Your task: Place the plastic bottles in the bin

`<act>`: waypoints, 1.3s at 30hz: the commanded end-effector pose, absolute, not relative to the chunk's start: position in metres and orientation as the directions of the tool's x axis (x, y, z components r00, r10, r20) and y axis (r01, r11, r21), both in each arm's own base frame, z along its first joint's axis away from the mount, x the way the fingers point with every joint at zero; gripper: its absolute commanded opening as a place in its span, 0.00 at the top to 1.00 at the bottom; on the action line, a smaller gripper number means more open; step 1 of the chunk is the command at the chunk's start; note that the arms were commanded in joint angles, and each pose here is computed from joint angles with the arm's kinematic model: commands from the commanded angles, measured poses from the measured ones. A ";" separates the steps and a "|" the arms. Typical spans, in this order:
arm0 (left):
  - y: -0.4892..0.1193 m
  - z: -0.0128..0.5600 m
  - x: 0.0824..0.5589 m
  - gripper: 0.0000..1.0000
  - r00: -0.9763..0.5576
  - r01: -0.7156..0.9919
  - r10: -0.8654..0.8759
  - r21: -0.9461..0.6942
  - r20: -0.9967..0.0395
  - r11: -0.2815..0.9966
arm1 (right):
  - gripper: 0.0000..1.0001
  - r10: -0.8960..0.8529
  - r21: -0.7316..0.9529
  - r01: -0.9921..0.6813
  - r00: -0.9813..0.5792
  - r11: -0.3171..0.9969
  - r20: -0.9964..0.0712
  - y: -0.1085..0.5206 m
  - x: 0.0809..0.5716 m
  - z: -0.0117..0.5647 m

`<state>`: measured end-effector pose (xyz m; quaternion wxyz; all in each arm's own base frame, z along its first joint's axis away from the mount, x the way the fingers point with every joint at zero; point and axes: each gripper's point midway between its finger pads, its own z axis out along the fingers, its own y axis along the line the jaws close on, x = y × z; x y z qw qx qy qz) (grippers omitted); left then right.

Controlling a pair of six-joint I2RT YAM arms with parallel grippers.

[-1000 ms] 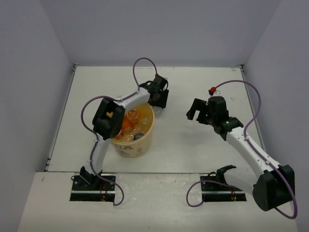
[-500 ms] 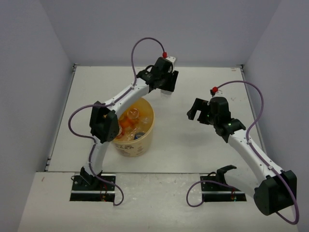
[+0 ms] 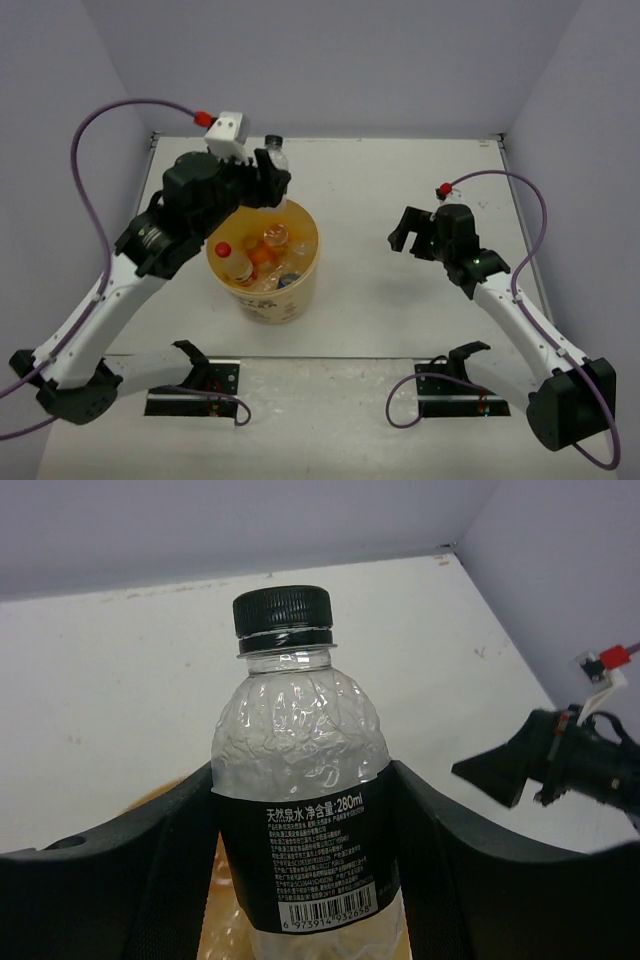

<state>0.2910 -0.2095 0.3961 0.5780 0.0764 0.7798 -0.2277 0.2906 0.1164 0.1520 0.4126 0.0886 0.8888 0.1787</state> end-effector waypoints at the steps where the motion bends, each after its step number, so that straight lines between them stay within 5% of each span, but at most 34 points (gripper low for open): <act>1: -0.185 0.335 0.261 0.79 -0.448 0.287 -0.159 -0.310 -0.880 0.906 | 0.01 0.297 0.389 -0.010 -0.626 0.921 -0.721 0.116 0.293 0.156; 5: -0.182 0.297 0.249 0.59 -0.524 0.277 -0.121 -0.303 -0.843 0.912 | 0.01 0.298 0.389 -0.011 -0.624 0.921 -0.722 0.116 0.293 0.156; 9: -0.185 0.287 0.248 0.00 -0.552 0.269 -0.121 -0.314 -0.825 0.910 | 0.01 0.295 0.385 -0.010 -0.625 0.923 -0.723 0.116 0.292 0.155; 14: -0.193 0.317 0.256 0.00 -0.491 0.314 -0.138 -0.323 -0.860 0.893 | 0.01 0.303 0.388 -0.009 -0.610 0.922 -0.733 0.115 0.294 0.159; 22: -0.156 0.389 0.309 0.00 -0.210 0.060 -0.333 -0.352 -0.919 0.934 | 0.01 0.381 0.437 -0.001 -0.485 0.900 -0.787 0.107 0.297 0.192; 29: -0.117 0.414 0.389 0.00 -0.181 -0.054 -0.356 -0.352 -0.917 0.935 | 0.01 0.460 0.499 -0.015 -0.364 0.867 -0.810 0.100 0.292 0.218; 33: -0.049 0.378 0.421 0.00 -0.192 -0.206 -0.421 -0.383 -0.886 0.900 | 0.01 0.454 0.495 -0.053 -0.323 0.867 -0.830 0.100 0.289 0.227; 39: 0.020 0.330 0.387 0.00 -0.111 -0.401 -0.495 -0.417 -0.862 0.816 | 0.01 0.463 0.504 -0.091 -0.282 0.859 -0.840 0.101 0.287 0.233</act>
